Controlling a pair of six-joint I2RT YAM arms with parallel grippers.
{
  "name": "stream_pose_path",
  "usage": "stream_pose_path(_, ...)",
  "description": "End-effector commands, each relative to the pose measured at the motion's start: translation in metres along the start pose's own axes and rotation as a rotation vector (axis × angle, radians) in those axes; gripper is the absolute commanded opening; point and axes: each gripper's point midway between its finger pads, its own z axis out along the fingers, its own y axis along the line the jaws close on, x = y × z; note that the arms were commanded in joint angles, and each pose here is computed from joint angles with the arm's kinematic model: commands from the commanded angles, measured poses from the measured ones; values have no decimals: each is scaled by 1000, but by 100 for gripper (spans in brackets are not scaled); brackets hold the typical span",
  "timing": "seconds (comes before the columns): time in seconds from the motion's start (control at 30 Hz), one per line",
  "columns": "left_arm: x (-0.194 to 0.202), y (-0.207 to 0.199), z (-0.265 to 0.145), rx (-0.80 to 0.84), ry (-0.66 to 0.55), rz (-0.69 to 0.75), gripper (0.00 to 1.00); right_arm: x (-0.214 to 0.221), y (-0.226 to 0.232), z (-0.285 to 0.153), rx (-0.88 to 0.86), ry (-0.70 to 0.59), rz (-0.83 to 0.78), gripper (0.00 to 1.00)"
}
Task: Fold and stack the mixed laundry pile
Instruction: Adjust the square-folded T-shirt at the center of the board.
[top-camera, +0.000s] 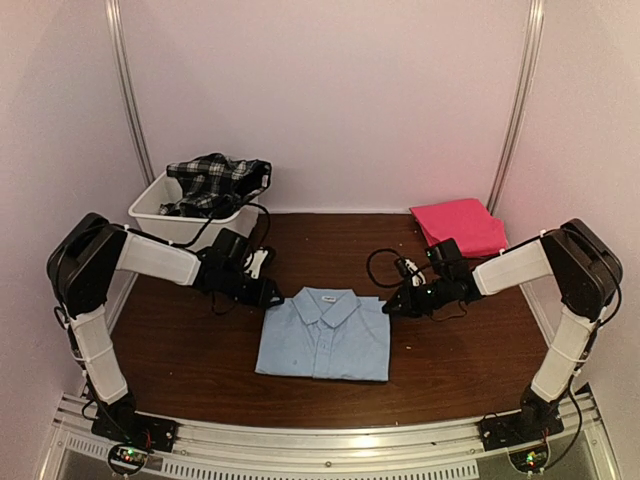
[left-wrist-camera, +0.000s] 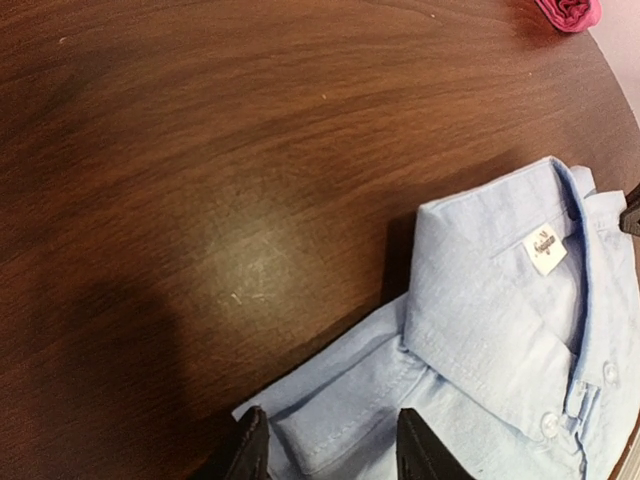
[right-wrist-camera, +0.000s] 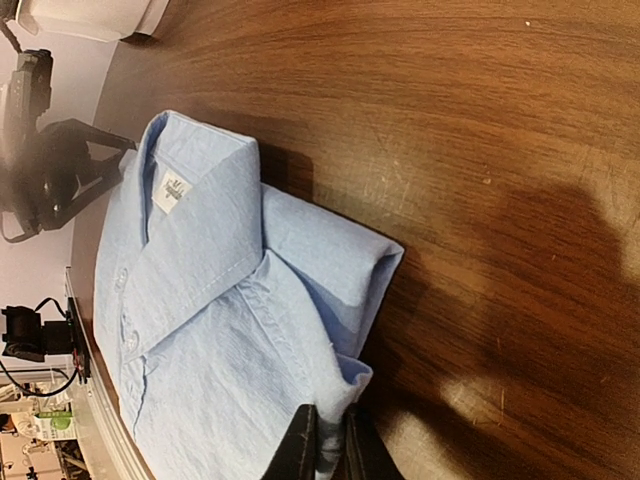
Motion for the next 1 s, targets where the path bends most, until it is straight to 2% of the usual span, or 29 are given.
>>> stream_pose_path(0.0, -7, 4, 3, -10, -11, -1, 44, -10, 3, -1, -2, -18, -24, 7)
stream_pose_path(0.13, -9, -4, 0, 32, -19, 9, 30, -12, 8, -3, -21, -25, -35, 0)
stream_pose_path(0.33, -19, -12, -14, 43, -75, 29, 0, -16, 18, -10, -46, -43, -58, 0)
stream_pose_path(0.73, -17, -4, -52, -52, -153, 27, 0, -35, 60, -47, -111, -144, -179, 0)
stream_pose_path(0.97, -9, 19, -45, -87, -178, -33, 0, -48, 50, -23, -97, -120, -208, 0)
